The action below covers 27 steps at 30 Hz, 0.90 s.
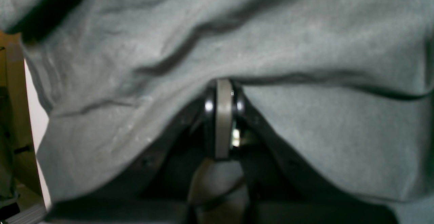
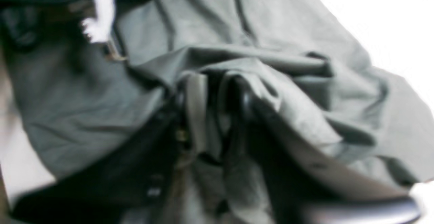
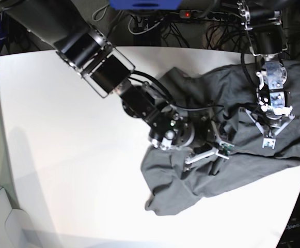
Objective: Layout the t-shirt on the table in an organized manner, then fold the t-shirt properly
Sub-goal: 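Drag the held fabric back outward with the right gripper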
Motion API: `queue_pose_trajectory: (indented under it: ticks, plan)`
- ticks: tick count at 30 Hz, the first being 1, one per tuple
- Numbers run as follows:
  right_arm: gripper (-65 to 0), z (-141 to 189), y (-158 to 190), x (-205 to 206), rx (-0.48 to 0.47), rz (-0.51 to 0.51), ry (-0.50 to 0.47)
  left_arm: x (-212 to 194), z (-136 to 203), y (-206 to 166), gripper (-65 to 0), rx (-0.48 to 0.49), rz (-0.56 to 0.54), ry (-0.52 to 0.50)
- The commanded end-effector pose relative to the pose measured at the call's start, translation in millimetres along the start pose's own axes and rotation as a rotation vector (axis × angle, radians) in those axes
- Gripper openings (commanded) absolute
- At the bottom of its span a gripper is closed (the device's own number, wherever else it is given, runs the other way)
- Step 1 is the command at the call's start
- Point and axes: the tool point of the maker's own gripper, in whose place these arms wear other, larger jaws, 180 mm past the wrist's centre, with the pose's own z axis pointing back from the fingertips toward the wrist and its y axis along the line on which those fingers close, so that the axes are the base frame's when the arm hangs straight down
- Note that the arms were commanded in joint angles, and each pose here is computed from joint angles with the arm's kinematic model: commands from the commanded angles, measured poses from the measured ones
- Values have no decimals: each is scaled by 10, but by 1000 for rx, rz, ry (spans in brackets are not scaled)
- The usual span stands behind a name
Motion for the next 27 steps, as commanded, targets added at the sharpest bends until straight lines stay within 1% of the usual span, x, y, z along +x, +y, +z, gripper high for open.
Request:
queue_pose_trajectory:
  ticks: [1,3,4,5,6,8,10,11,13,16,19,21,23,27]
  plan:
    - [-425,47,-73,301,-16,16,-80,-322,-23,-213,-645,-75,-14,120]
    - [-316,72,-51,362,-16,21,-100,-322,-23,-213,-645,-75,-14,120]
    - [-277,85,-37,390,-16,23,-109,-322,-23,-213,-645,-75,-14,120]
    - [-251,95,-18,408,-15,22,-117,-322,-23,-213,-645,-75,-14,120]
    - [-240,115,-15,455,-17,28,-130,-322,-23,-213,-645,-75,-14,120]
    - [-244,175,-30,533,-27,41,-155,-322,-23,-205,-645,-73,-15,120]
    - [-254,231,-50,440,-37,41,-147,-322,-23,-197,-645,-72,-15,120]
    - [-257,284,-118,378,-55,31,-144,-322,-23,-197,-645,-72,-15,120]
    - [-262,372,-229,156,-91,-29,-113,-322,-23,-205,-645,-73,-15,120]
    - [-264,542,-497,-255,-166,-126,-47,-322,-23,-205,-645,-73,-15,120]
    - [-279,693,-613,-670,-214,-212,4,-319,-23,-205,-645,-73,-15,119]
    - [-289,754,-575,-923,-221,-245,42,-319,-23,-205,-645,-73,-15,119]
    - [-290,768,-479,-1079,-211,-261,67,-318,-24,-209,-645,-74,-16,119]
    - [-289,749,-336,-1192,-192,-285,85,-294,-25,-268,-645,-82,-53,116]
